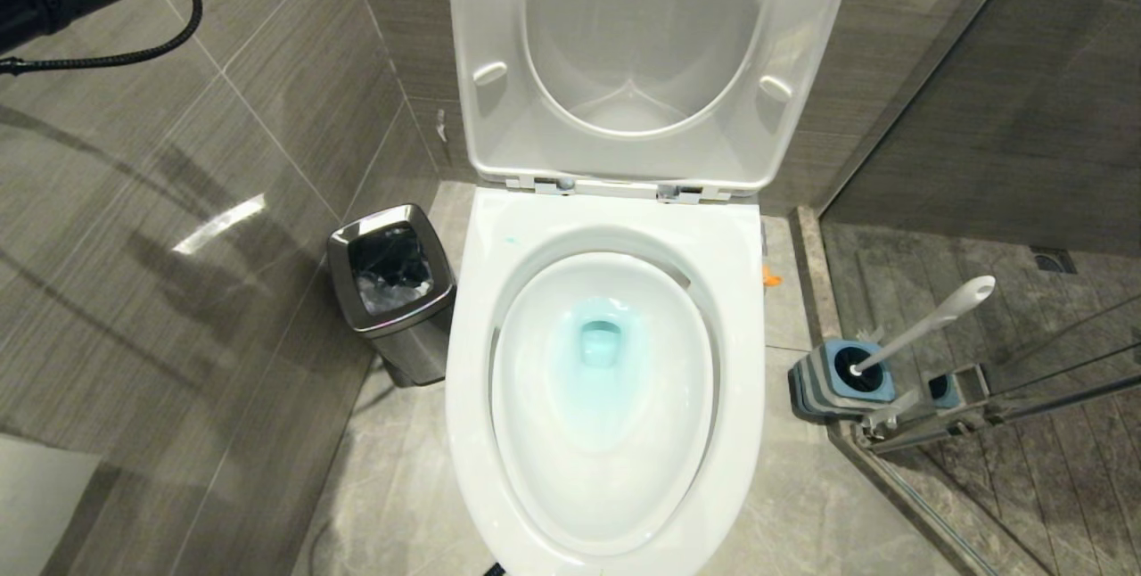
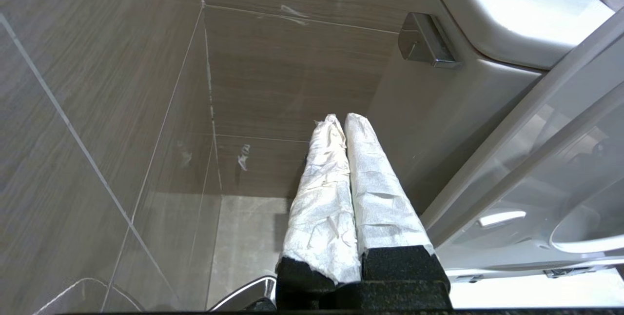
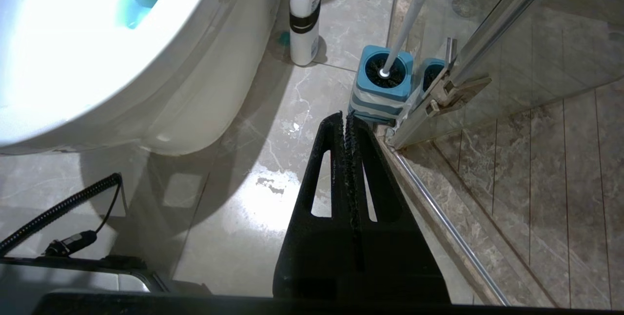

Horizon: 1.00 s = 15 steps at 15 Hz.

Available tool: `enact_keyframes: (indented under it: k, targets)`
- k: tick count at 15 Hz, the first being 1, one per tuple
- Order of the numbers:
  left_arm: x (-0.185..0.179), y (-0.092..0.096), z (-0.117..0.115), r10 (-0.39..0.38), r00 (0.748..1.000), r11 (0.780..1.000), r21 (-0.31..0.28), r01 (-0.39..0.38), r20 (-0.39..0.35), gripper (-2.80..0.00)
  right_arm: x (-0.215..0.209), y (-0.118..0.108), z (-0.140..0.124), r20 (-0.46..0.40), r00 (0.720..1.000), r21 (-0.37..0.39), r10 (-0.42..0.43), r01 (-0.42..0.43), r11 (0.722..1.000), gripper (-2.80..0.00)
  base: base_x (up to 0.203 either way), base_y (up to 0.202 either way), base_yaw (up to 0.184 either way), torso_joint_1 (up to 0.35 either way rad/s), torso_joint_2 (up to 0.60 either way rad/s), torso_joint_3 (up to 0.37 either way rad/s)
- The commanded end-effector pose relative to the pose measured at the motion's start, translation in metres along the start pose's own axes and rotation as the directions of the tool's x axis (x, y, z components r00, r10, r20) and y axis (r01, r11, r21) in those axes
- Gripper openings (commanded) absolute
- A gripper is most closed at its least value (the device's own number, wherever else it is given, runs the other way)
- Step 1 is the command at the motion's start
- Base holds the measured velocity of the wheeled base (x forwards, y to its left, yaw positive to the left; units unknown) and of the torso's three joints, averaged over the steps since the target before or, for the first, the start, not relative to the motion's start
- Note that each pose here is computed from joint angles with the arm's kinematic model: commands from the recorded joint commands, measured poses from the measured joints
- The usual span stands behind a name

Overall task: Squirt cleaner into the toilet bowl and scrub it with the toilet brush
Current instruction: Flush the toilet

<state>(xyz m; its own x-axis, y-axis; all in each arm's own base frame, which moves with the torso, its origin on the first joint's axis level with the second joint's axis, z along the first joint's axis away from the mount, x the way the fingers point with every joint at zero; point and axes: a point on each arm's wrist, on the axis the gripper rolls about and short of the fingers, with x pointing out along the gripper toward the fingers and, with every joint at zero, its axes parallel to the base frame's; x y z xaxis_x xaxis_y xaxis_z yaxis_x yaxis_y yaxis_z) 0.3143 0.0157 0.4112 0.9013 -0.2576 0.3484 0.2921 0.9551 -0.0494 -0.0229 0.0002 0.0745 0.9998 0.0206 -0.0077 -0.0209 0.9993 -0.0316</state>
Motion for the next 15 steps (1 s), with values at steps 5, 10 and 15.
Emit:
enact_keyframes:
  k: [5,10,15]
  targets:
    - [-0.0042,-0.0027,0.002,-0.001,1.0,1.0,0.031,0.001,-0.016,-2.8,0.0002,0.0,-0.0004,-0.003,1.0,0.0,0.001,-0.001,1.0,-2.8,0.0,0.0,0.0,0.0,0.0,0.0]
    - [-0.0039,-0.0031,0.0001,0.002,1.0,1.0,0.029,-0.001,-0.022,-2.8,0.0001,0.0,0.0,-0.001,1.0,0.0,0.001,-0.001,1.0,-2.8,0.0,0.0,0.0,0.0,0.0,0.0]
    - [-0.0035,-0.0028,-0.0006,0.004,1.0,1.0,0.03,-0.003,-0.023,-2.8,0.0002,0.0,-0.0004,-0.003,1.0,0.0,0.001,-0.001,1.0,-2.8,0.095,0.0,0.0,-0.004,0.0,0.001]
